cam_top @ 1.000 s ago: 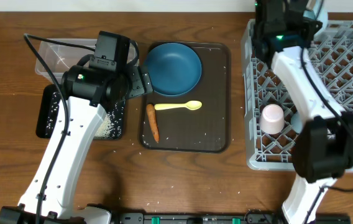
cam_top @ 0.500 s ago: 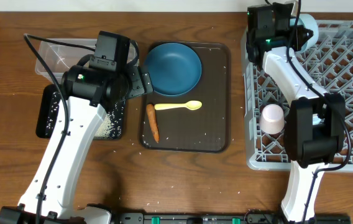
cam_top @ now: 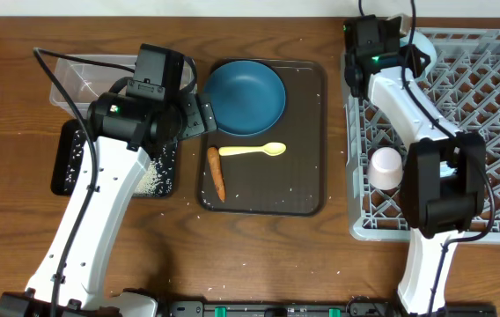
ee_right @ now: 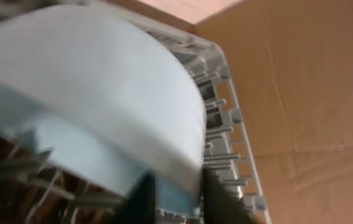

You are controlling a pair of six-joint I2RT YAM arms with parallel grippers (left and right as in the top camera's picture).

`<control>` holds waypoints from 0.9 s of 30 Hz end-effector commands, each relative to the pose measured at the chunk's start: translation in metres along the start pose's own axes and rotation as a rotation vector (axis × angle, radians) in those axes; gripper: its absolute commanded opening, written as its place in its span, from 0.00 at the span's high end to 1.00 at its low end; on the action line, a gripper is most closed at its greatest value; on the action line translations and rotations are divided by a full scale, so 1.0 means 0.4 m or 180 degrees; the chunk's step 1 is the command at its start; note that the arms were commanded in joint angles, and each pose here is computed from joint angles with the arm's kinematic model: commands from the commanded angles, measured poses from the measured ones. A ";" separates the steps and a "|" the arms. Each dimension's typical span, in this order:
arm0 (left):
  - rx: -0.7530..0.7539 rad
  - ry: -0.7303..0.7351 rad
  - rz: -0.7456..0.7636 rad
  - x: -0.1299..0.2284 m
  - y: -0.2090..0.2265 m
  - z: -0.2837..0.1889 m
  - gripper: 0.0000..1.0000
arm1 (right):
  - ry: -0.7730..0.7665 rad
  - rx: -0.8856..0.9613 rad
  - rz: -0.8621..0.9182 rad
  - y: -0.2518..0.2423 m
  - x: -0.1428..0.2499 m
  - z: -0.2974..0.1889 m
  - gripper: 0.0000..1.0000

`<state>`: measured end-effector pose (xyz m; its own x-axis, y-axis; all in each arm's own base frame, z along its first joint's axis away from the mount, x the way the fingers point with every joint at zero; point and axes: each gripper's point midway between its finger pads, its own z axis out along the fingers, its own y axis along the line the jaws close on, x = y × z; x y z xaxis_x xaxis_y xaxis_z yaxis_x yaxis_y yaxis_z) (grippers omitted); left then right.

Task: Sort waste into correct bins and load items into the dishwasher rack
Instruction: 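Reach the right gripper to the blue plate and grasp its rim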

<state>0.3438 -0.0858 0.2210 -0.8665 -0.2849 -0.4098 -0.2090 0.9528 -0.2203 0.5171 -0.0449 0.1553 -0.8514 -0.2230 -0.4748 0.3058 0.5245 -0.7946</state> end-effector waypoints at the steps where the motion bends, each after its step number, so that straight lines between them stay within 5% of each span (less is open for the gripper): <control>1: -0.0038 -0.0025 -0.0006 -0.008 0.006 0.000 0.08 | -0.0074 -0.0176 -0.0165 0.049 -0.003 -0.048 0.63; 8: -0.0038 -0.0025 -0.0006 -0.008 0.006 0.000 0.08 | -0.0240 -0.0298 -0.0372 0.085 -0.015 -0.146 0.27; 13: -0.0038 -0.0025 -0.0006 -0.008 0.006 0.000 0.08 | -0.0438 -0.0510 -0.0179 0.056 -0.058 -0.213 0.14; 19: -0.0039 -0.0026 -0.0006 -0.008 0.006 0.000 0.08 | -0.0806 -0.1970 0.0059 0.110 -0.122 -0.355 0.01; 22: -0.0038 -0.0025 -0.0006 -0.008 0.006 0.000 0.08 | -0.0926 -0.3016 -0.0024 0.177 -0.120 -0.466 0.01; 24: -0.0038 -0.0025 -0.0006 -0.008 0.006 0.000 0.08 | -0.0941 -0.3529 -0.0064 0.213 -0.112 -0.519 0.12; 27: -0.0039 -0.0026 -0.0006 -0.008 0.006 0.000 0.08 | -0.0585 -0.3966 0.0302 0.278 -0.095 -0.545 0.15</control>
<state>0.3438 -0.0858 0.2210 -0.8665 -0.2849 -0.4098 -0.2090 0.9528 -0.2203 0.5024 0.1555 0.1969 -0.6724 -0.3160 -0.6693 -0.2427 0.9484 -0.2040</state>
